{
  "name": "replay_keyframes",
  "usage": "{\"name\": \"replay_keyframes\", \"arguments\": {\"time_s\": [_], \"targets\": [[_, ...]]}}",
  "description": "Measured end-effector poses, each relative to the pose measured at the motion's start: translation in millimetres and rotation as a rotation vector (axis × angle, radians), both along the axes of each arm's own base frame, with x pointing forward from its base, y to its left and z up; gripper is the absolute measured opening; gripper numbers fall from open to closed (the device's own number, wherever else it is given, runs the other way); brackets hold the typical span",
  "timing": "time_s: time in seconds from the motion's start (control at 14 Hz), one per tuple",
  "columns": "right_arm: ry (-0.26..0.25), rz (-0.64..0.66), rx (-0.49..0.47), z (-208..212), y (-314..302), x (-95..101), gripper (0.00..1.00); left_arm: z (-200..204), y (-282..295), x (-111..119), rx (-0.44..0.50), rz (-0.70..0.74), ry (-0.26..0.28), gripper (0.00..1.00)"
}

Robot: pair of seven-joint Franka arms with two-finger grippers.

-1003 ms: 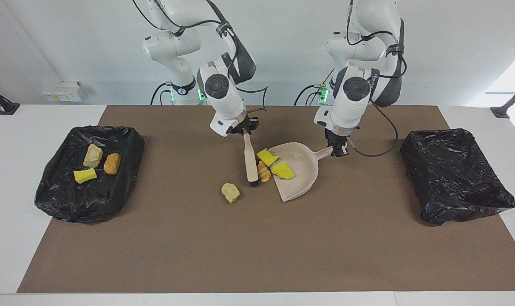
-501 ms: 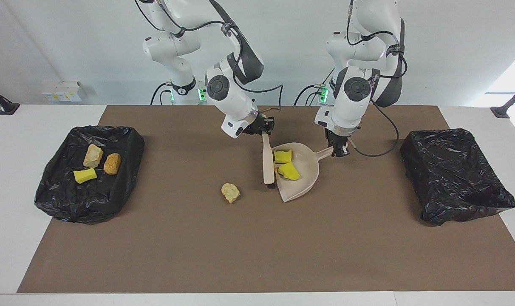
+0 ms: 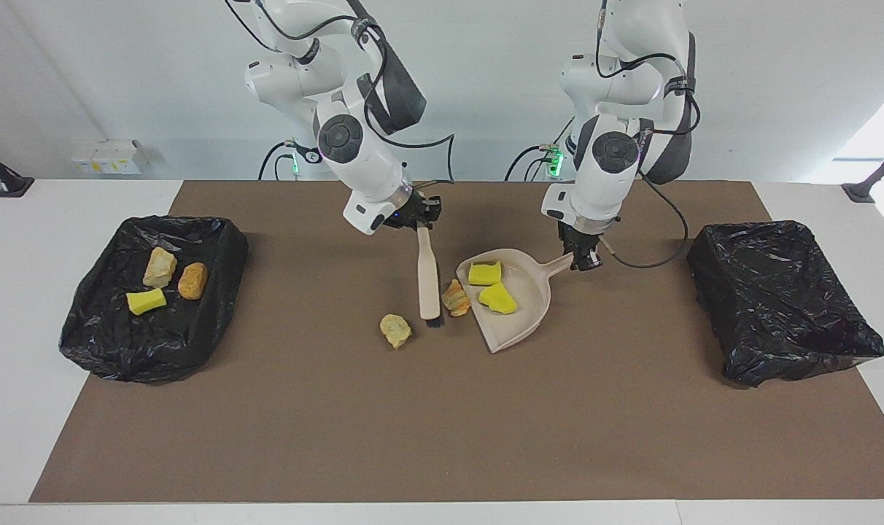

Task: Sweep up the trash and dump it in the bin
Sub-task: 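Sweep the sponge and bread pieces into the dustpan with the right gripper's brush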

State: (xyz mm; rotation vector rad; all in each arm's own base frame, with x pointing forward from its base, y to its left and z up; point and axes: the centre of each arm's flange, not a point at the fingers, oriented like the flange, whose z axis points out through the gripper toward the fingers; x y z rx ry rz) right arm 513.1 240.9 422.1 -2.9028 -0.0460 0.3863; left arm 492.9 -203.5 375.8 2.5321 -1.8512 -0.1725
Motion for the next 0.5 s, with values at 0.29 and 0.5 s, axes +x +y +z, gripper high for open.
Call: {"name": "replay_keyframes", "arguments": {"time_s": [0.29,0.5], "targets": [[-0.05,0.021,-0.16,-9.5,-62.8,22.7,0.26,-3.1,0.5,-1.2,0.003,0.055,-0.007,0.31],[-0.058,0.102,-0.195,-37.8,-88.0,34.7,0.26,-2.7,0.5,-1.4,0.003,0.067,-0.01,0.31]]}}
